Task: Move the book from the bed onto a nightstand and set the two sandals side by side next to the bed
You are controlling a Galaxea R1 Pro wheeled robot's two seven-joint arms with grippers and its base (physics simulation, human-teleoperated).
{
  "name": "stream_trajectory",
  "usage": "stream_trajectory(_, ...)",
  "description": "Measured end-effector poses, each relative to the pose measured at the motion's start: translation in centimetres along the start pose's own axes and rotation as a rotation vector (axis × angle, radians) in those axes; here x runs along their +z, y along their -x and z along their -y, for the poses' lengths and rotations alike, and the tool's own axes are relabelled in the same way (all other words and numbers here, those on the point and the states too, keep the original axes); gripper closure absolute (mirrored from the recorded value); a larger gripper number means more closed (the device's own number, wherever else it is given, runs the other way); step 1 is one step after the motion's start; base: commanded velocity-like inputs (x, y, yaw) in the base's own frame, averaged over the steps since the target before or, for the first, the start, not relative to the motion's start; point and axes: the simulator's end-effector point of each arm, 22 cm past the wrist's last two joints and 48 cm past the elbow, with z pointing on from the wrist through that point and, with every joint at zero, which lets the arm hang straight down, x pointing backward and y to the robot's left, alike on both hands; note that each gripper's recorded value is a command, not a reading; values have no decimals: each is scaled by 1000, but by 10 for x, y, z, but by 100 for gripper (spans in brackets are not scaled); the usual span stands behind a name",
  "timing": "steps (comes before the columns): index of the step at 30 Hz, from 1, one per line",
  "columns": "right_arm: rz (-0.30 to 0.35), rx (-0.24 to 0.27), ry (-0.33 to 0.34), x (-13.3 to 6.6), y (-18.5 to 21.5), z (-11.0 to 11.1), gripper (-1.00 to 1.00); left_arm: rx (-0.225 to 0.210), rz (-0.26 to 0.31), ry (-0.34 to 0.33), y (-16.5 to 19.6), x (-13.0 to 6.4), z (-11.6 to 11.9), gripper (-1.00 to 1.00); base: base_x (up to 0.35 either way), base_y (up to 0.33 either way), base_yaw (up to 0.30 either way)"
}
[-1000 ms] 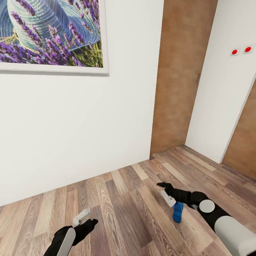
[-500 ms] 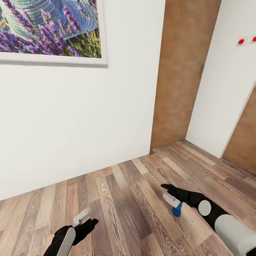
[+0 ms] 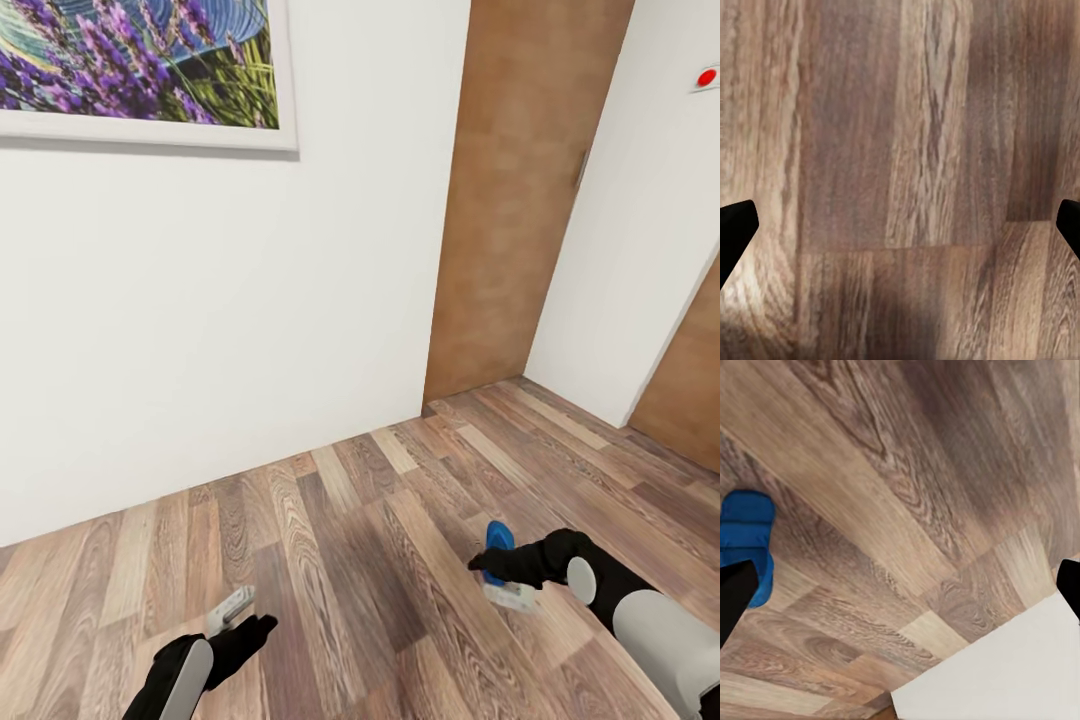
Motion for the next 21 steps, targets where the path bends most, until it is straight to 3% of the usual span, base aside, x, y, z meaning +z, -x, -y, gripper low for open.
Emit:
stream_trajectory(4,72,-26,25,-1,11,-4,-100,0,-3,1,-1,1,-1,-100,0,0,0)
stream_trajectory(8,104,-57,68,-1,15,-7,-100,-2,-5,7,-4,2,-4,-100,14,0,0)
stream_trajectory(9,106,-64,94,-1,15,-12,-100,-3,-8,12,-6,2,-7,-100,139,0,0)
stream_trajectory(10,103,-79,172,-3,13,-25,-100,-5,-15,22,-12,2,-14,-100,177,0,0)
stream_trajectory(12,84,-81,255,-5,7,-38,-100,-6,-19,31,-16,2,-19,-100,219,0,0)
stream_trajectory(16,-21,-8,354,-9,-16,-45,-100,-4,-22,41,-19,2,-26,-100,273,0,0)
stream_trajectory(17,-79,39,378,-11,-28,-46,-100,-4,-23,43,-19,2,-27,-100,303,0,0)
stream_trajectory(21,-113,102,404,-13,-34,-49,-100,10,-27,40,-22,2,-26,-100,313,0,0)
